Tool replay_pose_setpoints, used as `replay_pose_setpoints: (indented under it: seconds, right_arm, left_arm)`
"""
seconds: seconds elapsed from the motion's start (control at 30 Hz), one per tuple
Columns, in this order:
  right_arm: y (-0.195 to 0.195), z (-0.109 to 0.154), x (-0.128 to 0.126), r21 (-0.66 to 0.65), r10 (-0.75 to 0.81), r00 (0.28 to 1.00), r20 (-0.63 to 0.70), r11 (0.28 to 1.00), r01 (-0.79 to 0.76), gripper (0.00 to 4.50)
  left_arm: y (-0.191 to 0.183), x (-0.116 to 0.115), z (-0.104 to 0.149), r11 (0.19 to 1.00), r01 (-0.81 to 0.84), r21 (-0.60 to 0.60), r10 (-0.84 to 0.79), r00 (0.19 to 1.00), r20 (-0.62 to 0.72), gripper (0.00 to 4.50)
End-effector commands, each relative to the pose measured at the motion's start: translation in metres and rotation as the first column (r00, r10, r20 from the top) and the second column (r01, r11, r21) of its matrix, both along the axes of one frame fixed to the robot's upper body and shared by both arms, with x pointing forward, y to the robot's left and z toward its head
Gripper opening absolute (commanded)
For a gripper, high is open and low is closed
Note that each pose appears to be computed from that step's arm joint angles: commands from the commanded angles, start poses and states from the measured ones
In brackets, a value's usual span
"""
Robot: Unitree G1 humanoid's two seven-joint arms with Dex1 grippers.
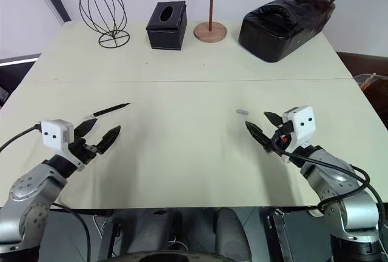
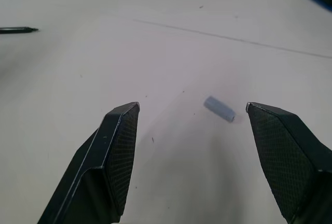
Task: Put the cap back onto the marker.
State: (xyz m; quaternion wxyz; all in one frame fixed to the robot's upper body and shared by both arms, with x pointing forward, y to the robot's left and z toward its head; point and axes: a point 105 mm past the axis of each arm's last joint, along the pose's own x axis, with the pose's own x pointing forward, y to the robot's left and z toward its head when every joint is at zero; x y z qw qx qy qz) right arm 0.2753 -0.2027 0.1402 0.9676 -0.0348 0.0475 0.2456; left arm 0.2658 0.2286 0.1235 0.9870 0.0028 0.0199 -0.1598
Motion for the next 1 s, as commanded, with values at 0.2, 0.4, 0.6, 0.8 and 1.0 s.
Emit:
replay_pose_setpoints:
  seconds: [0.2,0.4,0.6,0.8,1.0]
  right_arm:
    - [0.003,0.001,0.0,-0.023,0.008,1.0,0.027,1.0,-0.007,3.41]
    - [0.002,-0.003,0.0,-0.055,0.02,1.0,0.014,0.998,-0.019,3.41]
    - [0.003,-0.003,0.001,-0.062,0.025,1.0,0.017,0.998,-0.024,3.41]
    - [0.006,-0.004,0.002,-0.067,0.033,0.999,0.019,0.997,-0.032,3.41]
    - [0.007,-0.004,0.004,-0.071,0.034,0.999,0.022,0.997,-0.032,3.41]
  left_arm:
    - [0.004,-0.003,0.008,1.0,-0.008,0.009,0.007,1.0,0.018,4.16]
    - [0.016,-0.002,0.007,0.999,-0.04,0.024,0.039,0.999,0.013,4.16]
    - [0.017,0.0,0.008,0.999,-0.039,0.026,0.038,0.999,0.019,4.16]
    - [0.018,0.001,0.007,0.999,-0.035,0.029,0.034,0.999,0.018,4.16]
    - [0.019,0.002,0.009,0.999,-0.037,0.018,0.037,0.999,0.026,4.16]
